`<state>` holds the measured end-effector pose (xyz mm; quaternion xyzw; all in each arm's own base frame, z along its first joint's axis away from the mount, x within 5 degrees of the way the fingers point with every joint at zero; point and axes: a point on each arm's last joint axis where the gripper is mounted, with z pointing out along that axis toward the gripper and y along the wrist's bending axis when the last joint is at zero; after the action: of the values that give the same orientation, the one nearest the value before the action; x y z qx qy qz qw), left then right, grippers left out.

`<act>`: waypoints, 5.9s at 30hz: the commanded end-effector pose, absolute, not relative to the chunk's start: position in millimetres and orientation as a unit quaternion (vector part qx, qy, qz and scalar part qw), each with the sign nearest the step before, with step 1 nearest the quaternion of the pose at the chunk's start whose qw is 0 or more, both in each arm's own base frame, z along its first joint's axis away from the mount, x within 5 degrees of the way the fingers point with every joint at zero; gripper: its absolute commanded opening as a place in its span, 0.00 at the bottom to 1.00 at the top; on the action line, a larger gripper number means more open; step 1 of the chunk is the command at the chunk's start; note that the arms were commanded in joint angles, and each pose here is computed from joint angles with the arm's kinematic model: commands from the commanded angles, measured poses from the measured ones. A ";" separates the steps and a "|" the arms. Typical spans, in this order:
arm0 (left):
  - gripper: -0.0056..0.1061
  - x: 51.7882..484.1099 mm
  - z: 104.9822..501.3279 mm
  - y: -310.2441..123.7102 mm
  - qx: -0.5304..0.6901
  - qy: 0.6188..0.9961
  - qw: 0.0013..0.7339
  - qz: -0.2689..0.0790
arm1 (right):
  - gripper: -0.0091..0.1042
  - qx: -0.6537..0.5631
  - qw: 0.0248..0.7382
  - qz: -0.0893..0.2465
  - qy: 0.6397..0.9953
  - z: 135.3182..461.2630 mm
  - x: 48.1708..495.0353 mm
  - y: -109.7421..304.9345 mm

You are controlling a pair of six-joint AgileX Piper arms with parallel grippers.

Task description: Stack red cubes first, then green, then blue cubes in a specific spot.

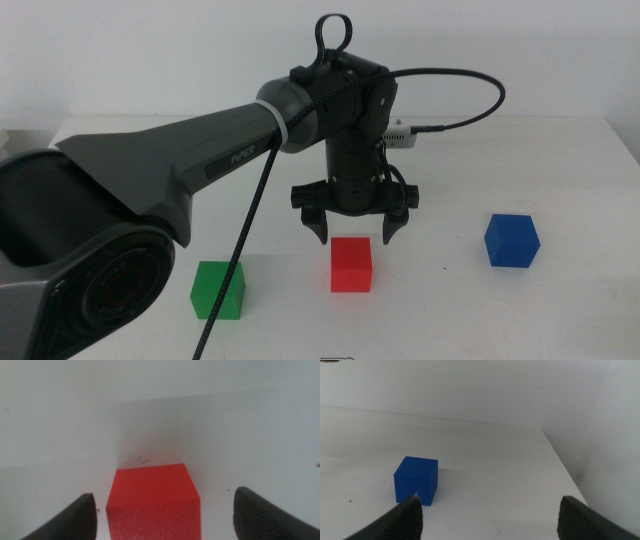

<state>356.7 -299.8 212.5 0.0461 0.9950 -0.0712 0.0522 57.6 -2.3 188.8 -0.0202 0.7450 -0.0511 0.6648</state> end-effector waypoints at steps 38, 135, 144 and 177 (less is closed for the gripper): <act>0.89 234.0 372.6 -112.5 0.022 0.981 0.189 -0.030 | 0.74 -0.021 0.690 -0.065 0.720 198.3 58.8 -3.6; 0.51 307.8 203.5 -158.8 0.009 0.999 0.052 -0.004 | 0.74 -0.021 0.690 -0.065 0.720 198.3 58.8 -3.6; 0.15 304.1 207.5 -157.4 0.006 0.999 0.041 -0.001 | 0.74 -0.021 0.690 -0.065 0.720 198.3 58.8 -3.6; 0.16 301.3 301.0 -274.9 0.064 0.991 0.106 -0.053 | 0.74 -0.021 0.690 -0.065 0.720 198.3 58.8 -3.6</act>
<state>312.2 -281.0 267.1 0.0691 0.9914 -0.0523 0.0984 57.6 -2.3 188.8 -0.0202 0.7450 -0.0511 0.6648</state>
